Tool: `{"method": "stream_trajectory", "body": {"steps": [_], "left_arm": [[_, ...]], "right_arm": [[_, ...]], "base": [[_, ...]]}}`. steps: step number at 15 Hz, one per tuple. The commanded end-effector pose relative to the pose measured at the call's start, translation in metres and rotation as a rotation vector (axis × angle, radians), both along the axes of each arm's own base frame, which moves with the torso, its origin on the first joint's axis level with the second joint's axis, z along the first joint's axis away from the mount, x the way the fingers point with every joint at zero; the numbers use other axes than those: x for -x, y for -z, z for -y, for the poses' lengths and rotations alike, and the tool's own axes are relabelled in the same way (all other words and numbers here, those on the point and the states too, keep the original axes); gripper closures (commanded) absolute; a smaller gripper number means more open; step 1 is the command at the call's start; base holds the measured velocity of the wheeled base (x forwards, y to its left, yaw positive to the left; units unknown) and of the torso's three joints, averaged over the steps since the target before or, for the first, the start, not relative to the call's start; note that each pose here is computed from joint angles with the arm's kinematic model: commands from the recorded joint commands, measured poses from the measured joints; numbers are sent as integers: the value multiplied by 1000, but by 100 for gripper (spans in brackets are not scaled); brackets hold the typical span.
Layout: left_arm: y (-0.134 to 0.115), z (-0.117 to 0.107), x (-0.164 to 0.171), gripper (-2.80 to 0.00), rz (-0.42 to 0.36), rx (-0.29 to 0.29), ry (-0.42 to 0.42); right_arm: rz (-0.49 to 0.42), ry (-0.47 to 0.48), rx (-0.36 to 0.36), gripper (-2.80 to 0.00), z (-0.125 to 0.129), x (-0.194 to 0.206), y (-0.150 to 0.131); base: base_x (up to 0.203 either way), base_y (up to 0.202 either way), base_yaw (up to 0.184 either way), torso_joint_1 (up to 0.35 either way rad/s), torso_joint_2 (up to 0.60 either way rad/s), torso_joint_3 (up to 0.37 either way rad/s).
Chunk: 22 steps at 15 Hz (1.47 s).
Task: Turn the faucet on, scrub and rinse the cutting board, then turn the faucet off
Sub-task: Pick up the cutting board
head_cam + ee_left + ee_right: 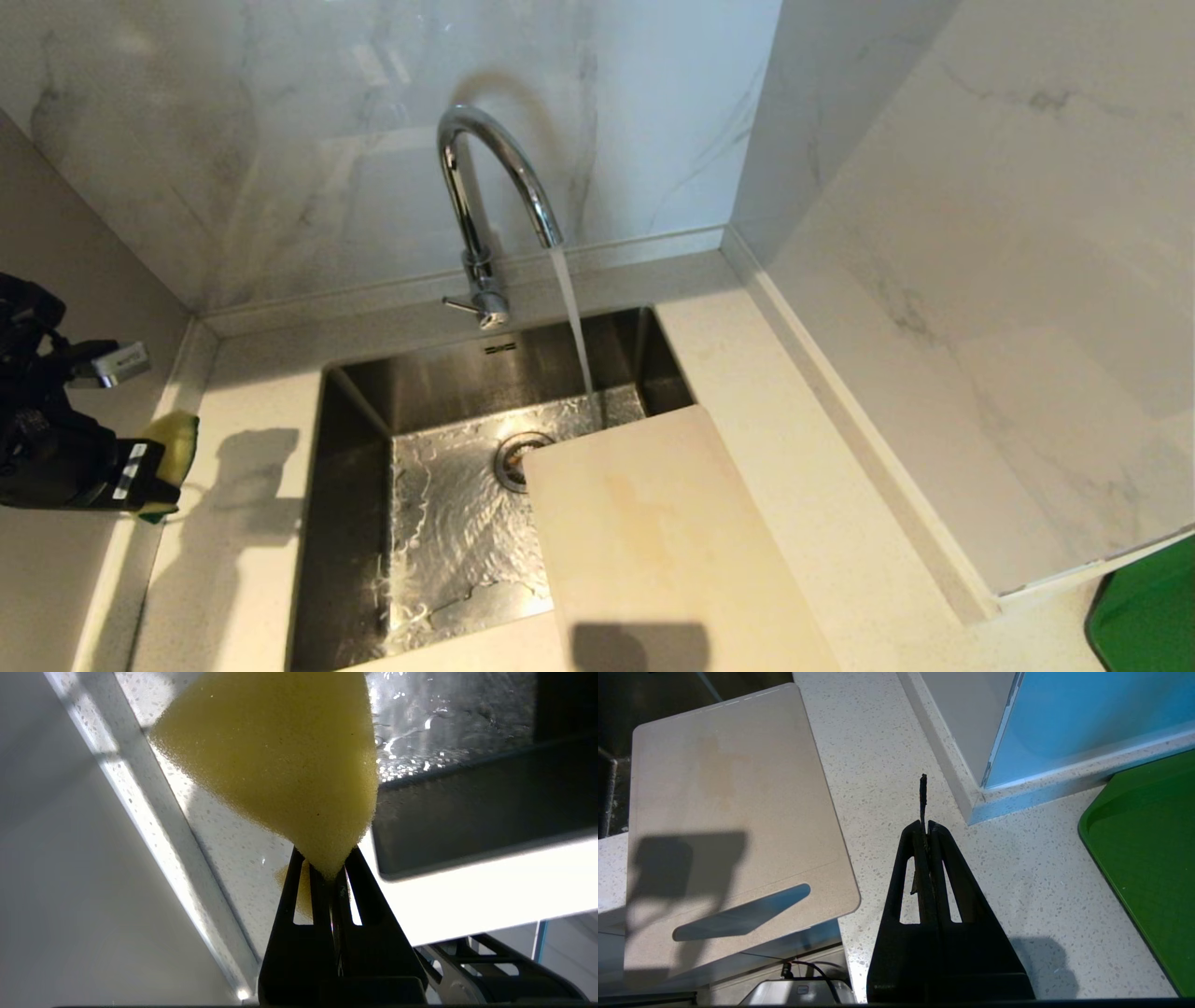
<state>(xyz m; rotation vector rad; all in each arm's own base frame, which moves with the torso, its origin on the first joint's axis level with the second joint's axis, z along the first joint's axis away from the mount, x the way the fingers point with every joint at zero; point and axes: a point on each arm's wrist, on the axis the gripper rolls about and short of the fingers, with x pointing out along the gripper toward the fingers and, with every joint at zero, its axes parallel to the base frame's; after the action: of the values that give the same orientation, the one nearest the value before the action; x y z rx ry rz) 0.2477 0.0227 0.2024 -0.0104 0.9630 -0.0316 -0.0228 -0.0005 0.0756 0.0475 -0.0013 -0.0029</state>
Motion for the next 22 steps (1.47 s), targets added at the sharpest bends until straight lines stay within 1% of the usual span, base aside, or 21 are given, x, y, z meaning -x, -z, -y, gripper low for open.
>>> {"method": "stream_trajectory", "body": {"steps": [1, 4, 6, 8, 11, 13, 14, 16, 19, 22], "left_arm": [[-16, 9, 23, 0, 66, -9, 34], [-21, 13, 43, 0, 106, -16, 44], [-19, 13, 55, 0, 132, -18, 45], [-12, 17, 71, 0, 179, -21, 62], [14, 26, 100, 0, 217, -30, 111], [26, 28, 122, 0, 273, -31, 117], [32, 28, 131, 0, 287, -31, 118], [41, 27, 147, 0, 303, -26, 118], [56, 27, 171, 0, 334, -7, 141], [79, 27, 200, 0, 366, -1, 151]], "right_arm": [[0, 0, 0, 0, 0, 0, 0], [0, 0, 0, 0, 0, 0, 0], [0, 0, 0, 0, 0, 0, 0], [0, 0, 0, 0, 0, 0, 0], [0, 0, 0, 0, 0, 0, 0], [0, 0, 0, 0, 0, 0, 0], [0, 0, 0, 0, 0, 0, 0], [0, 0, 0, 0, 0, 0, 0], [0, 0, 0, 0, 0, 0, 0], [0, 0, 0, 0, 0, 0, 0]], "base": [[0, 0, 0, 0, 0, 0], [0, 0, 0, 0, 0, 0], [0, 0, 0, 0, 0, 0], [0, 0, 0, 0, 0, 0], [0, 0, 0, 0, 0, 0], [0, 0, 0, 0, 0, 0], [0, 0, 0, 0, 0, 0], [0, 0, 0, 0, 0, 0], [0, 0, 0, 0, 0, 0], [0, 0, 0, 0, 0, 0]]}}
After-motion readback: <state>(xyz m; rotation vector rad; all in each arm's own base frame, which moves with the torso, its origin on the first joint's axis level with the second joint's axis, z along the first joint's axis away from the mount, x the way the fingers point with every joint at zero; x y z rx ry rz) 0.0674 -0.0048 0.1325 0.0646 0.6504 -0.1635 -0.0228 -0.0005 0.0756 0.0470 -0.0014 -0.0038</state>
